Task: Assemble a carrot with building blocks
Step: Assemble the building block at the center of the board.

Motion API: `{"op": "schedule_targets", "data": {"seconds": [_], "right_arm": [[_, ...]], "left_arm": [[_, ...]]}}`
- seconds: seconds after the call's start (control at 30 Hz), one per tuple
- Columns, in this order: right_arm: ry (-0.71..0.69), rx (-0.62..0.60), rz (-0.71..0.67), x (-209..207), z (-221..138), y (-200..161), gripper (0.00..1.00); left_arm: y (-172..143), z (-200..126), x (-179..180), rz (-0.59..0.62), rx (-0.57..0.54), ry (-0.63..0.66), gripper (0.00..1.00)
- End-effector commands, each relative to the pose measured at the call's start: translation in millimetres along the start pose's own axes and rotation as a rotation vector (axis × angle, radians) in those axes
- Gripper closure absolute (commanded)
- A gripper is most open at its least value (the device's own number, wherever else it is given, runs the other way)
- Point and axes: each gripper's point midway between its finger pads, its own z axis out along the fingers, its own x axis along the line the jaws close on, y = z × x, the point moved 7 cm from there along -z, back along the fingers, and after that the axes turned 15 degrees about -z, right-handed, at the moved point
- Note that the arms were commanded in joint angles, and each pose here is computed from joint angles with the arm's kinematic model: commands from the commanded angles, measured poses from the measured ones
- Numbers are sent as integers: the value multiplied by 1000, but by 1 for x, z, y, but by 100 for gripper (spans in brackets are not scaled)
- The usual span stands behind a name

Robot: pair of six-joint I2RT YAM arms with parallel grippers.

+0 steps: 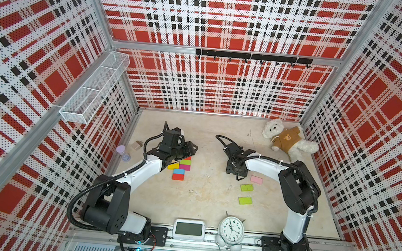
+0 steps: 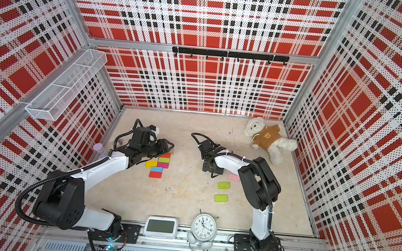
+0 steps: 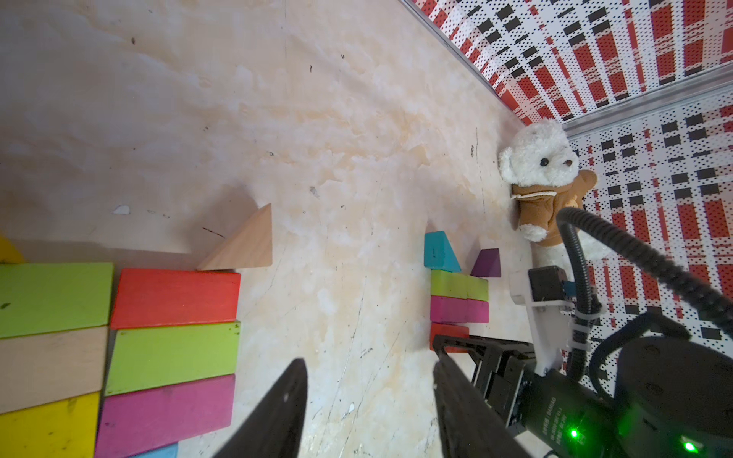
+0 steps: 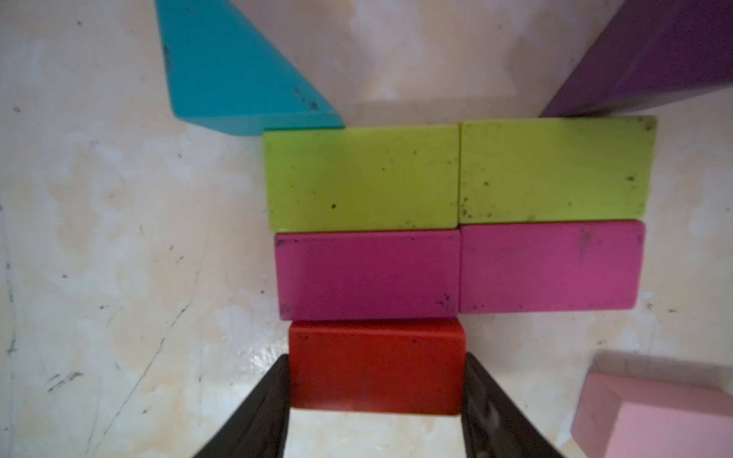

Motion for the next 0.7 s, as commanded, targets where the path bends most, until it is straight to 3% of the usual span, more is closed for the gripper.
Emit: {"op": "schedule_targets", "data": {"seconds": [0.0,0.2,0.43,0.67], "right_arm": [[-29,-9,11,-3,9,6,36],[-30,-13,10,-3,9,7,36],[-23,-31,19,-5,1,9,23],[-6,-53,33,-8,-13,10,22]], "left_arm": [[5,1,-9,9,-12,-25,45],[4,0,-10,9,-12,-27,45],[5,0,-10,9,-14,-27,45],[5,0,-11,8,-18,-28,45]]}}
